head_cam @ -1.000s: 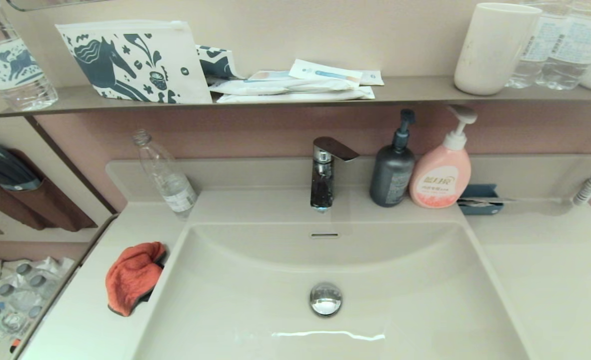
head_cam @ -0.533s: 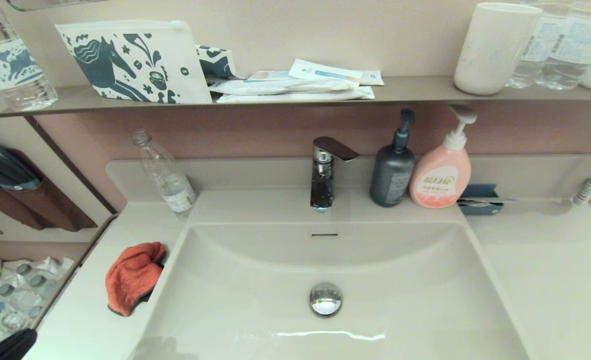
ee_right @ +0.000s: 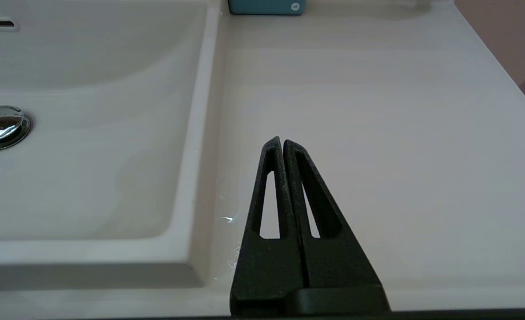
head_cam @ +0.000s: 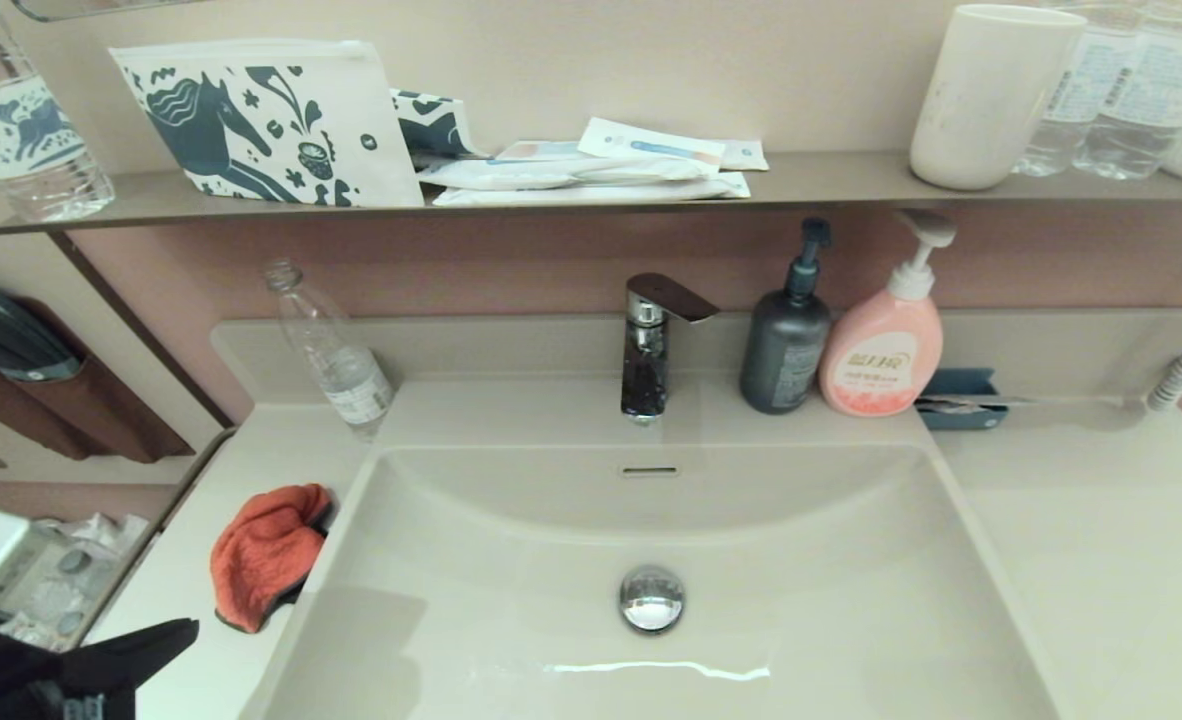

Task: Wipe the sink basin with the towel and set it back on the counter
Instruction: Pick up the cloth

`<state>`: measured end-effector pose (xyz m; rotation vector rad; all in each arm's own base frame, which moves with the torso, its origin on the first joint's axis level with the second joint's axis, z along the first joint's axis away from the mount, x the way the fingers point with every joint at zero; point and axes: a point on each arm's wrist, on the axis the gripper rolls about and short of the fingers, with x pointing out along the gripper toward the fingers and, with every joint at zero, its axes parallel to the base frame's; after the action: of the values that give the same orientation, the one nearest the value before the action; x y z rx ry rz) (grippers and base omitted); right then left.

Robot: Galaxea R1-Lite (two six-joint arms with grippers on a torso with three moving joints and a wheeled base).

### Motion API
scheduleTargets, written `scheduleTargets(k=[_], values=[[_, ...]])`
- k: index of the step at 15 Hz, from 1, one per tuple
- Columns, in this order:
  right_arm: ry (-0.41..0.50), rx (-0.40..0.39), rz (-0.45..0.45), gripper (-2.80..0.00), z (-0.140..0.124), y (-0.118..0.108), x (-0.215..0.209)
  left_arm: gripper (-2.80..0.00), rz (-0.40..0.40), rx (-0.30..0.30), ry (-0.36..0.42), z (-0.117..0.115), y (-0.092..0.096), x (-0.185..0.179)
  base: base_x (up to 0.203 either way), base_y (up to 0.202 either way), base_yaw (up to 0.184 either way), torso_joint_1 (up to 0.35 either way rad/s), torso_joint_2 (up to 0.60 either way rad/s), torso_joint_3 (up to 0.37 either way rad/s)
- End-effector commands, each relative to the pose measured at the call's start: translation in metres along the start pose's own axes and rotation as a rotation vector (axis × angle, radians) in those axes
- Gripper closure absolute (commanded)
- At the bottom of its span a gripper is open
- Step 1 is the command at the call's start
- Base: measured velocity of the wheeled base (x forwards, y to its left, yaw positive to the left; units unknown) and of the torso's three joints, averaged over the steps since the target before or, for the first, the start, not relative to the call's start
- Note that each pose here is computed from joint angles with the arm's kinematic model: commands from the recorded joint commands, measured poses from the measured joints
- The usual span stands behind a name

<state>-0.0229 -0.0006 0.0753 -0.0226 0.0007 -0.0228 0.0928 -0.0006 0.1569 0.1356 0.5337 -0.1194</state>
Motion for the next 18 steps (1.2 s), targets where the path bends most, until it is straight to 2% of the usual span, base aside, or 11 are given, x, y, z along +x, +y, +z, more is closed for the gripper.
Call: scheduleTargets(k=[1,3,6,7,10,12,18], values=[[0.001,0.000,0.000,0.00,0.000,0.000,0.000,0.00,-0.007,-0.016,0.151,0.011,0.009,0.036,0.000,0.000,0.000,0.000,0.00,0.000],[0.001,0.000,0.000,0.00,0.000,0.000,0.000,0.00,0.003,-0.019,0.202,0.021,0.017,0.055,0.000,0.000,0.000,0.000,0.00,0.000],[0.001,0.000,0.000,0.00,0.000,0.000,0.000,0.00,0.018,-0.017,0.214,0.034,0.026,0.071,0.000,0.000,0.000,0.000,0.00,0.000],[0.001,0.000,0.000,0.00,0.000,0.000,0.000,-2.80,0.037,-0.018,0.228,0.036,0.033,0.076,0.000,0.000,0.000,0.000,0.00,0.000],[0.001,0.000,0.000,0.00,0.000,0.000,0.000,-2.80,0.088,0.009,0.181,0.045,0.048,0.087,0.000,0.000,0.000,0.000,0.00,0.000],[0.001,0.000,0.000,0.00,0.000,0.000,0.000,-2.80,0.093,0.027,0.195,0.044,0.052,0.091,0.000,0.000,0.000,0.000,0.00,0.000],[0.001,0.000,0.000,0.00,0.000,0.000,0.000,-2.80,0.084,0.008,0.246,0.036,0.063,0.101,0.000,0.000,0.000,0.000,0.00,0.000]])
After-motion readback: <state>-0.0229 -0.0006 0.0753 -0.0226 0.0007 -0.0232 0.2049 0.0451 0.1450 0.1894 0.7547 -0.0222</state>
